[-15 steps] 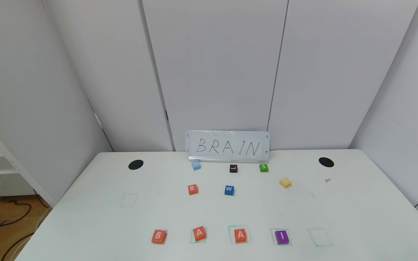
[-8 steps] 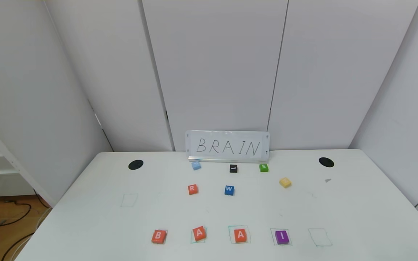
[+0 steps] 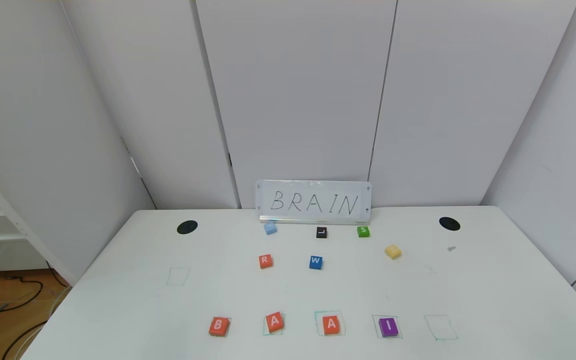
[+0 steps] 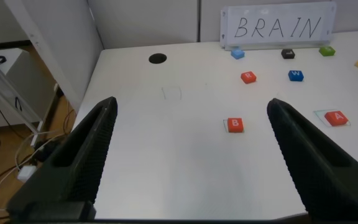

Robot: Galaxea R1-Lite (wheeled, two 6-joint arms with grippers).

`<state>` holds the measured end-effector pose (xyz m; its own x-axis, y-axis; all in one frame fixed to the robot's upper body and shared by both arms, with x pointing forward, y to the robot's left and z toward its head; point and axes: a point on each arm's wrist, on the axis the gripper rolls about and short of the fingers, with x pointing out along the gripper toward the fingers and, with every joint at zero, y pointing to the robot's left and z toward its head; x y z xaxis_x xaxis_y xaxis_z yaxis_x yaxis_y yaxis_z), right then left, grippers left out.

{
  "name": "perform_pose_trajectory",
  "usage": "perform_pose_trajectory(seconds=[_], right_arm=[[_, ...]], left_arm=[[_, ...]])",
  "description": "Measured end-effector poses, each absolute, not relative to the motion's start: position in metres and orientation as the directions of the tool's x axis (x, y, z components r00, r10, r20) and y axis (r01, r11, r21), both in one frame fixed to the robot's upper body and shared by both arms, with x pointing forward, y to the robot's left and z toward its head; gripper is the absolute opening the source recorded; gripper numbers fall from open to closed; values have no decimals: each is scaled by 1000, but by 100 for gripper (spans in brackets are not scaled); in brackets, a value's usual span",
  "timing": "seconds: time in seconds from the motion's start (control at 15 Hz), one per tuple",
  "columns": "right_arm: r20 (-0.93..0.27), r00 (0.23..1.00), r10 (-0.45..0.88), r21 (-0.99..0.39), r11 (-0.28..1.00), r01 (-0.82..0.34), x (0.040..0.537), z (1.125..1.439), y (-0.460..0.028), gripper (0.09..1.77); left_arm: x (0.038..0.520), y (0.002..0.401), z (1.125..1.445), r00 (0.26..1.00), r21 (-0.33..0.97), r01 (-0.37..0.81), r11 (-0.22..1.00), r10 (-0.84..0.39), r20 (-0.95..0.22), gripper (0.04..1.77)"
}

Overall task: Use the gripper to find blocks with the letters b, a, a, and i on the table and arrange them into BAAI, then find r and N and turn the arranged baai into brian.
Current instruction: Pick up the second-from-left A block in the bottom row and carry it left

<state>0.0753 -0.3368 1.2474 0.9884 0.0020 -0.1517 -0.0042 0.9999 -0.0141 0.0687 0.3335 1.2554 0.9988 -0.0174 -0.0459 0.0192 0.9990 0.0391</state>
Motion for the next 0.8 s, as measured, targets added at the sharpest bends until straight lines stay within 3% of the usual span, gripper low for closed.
perform_pose_trajectory(seconds=[0.33, 0.8], right_arm=[[-261, 965, 3, -15, 1000, -7, 106, 1282, -337, 171], [-453, 891, -7, -16, 1000, 0, 172, 1308, -337, 171]], left_arm=[[101, 333, 1308, 992, 44, 34, 998, -29, -121, 172], [159, 332, 1326, 951, 39, 44, 998, -30, -307, 172]])
